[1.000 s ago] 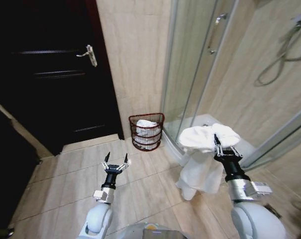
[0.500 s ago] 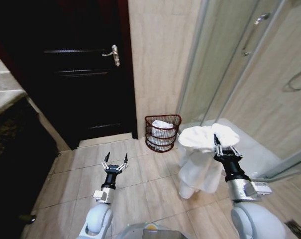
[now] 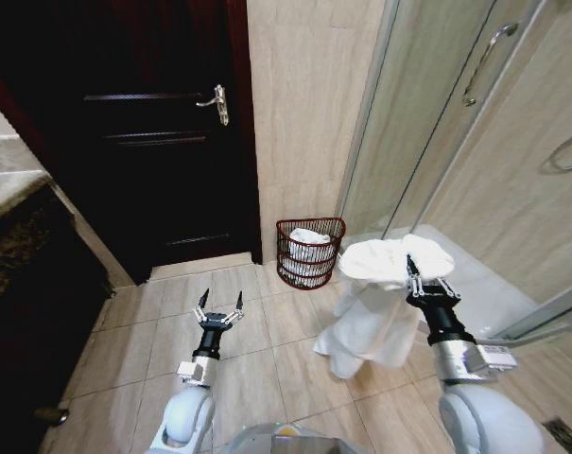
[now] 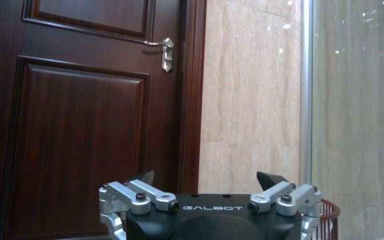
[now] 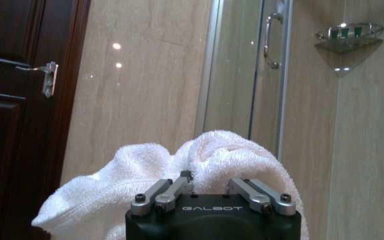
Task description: Discard the used towel into the hamper.
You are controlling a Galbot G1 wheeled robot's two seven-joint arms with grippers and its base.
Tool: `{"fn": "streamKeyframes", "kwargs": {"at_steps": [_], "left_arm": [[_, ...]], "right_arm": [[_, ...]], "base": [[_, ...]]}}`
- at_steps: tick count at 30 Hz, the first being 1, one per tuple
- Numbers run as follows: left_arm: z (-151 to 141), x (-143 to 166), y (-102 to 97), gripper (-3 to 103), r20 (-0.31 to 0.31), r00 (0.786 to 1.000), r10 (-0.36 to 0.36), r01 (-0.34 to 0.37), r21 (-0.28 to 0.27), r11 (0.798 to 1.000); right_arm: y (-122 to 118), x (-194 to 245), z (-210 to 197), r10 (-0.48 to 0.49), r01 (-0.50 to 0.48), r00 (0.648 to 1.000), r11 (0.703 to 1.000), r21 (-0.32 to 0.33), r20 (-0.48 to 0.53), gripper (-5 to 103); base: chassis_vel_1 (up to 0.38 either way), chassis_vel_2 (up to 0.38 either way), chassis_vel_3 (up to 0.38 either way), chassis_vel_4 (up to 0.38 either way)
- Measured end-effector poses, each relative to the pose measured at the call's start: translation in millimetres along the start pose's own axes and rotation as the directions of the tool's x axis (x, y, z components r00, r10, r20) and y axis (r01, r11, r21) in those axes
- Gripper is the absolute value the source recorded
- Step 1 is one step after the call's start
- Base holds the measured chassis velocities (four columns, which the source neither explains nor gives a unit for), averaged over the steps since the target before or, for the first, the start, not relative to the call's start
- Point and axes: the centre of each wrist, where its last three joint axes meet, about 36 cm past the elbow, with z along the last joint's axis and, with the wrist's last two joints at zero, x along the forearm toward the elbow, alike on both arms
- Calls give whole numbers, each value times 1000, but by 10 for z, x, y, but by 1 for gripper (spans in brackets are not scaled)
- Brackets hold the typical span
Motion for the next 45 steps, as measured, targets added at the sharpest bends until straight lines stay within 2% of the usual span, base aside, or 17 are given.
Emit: {"fn": "streamKeyframes", "kwargs": {"at_steps": [45], "left_arm": [[0, 0, 0, 100, 0, 1000, 1, -1, 0, 1000]], "right_arm": [[0, 1, -3, 1, -1, 1000, 1000, 0, 0, 18]], "base": [[0, 0, 0, 0]]}}
